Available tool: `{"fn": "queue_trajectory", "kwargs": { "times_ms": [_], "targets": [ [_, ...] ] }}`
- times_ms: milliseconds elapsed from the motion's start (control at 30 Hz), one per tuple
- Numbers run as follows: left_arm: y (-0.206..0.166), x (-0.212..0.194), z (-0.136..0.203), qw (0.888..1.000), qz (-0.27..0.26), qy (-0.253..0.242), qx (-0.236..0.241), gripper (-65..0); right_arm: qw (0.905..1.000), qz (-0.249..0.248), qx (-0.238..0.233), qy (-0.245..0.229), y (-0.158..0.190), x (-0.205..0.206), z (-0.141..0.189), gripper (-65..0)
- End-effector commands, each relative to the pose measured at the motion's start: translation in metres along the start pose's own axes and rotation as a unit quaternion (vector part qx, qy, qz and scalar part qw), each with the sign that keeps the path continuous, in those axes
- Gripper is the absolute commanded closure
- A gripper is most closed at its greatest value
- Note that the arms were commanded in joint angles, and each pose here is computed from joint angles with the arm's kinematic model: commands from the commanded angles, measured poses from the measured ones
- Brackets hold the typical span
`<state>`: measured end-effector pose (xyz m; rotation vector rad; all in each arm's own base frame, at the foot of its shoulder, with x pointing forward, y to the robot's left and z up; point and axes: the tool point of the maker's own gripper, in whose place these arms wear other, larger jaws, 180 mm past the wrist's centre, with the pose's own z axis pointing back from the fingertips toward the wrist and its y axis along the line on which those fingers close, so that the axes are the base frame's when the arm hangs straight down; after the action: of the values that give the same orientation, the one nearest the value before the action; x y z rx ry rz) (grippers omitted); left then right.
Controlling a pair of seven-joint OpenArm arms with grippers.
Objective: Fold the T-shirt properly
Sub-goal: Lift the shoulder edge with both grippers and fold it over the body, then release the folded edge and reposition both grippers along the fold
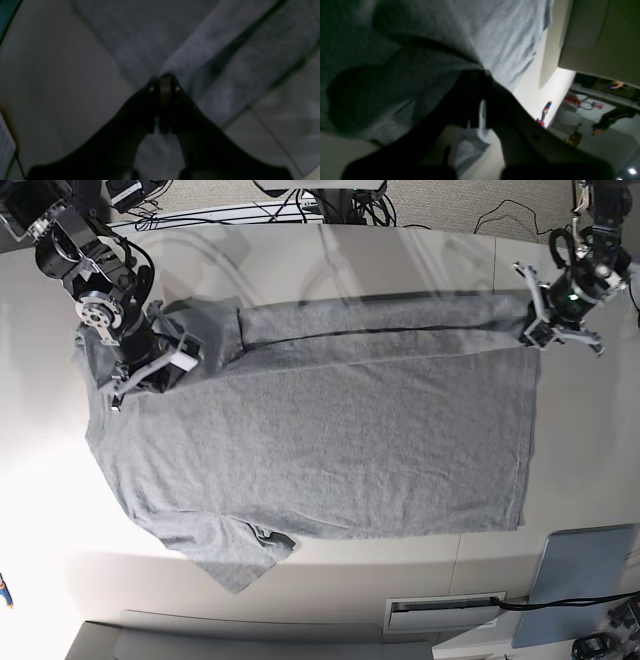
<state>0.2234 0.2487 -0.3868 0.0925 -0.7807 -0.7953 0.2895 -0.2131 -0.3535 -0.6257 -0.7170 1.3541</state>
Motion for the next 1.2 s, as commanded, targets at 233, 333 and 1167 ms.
{"fn": "queue_trajectory", "kwargs": {
  "times_ms": [233,333,1167],
  "targets": [
    [0.033,0.021,-0.02,0.998,0.0,0.004,0.069,0.0,0.9996,0.004,-0.026,0.008,-0.02,-0.007,-0.002,0.0],
    [0.046,0.022,-0.022,0.996,0.007,0.005,0.09,0.0,0.9996,0.005,-0.02,0.019,-0.016,-0.015,-0.005,0.0],
    [0.074,0.039,-0.024,0.991,0.016,-0.018,0.131,0.0,0.999,-0.003,-0.036,0.028,-0.016,-0.013,-0.01,0.0]
  ]
}}
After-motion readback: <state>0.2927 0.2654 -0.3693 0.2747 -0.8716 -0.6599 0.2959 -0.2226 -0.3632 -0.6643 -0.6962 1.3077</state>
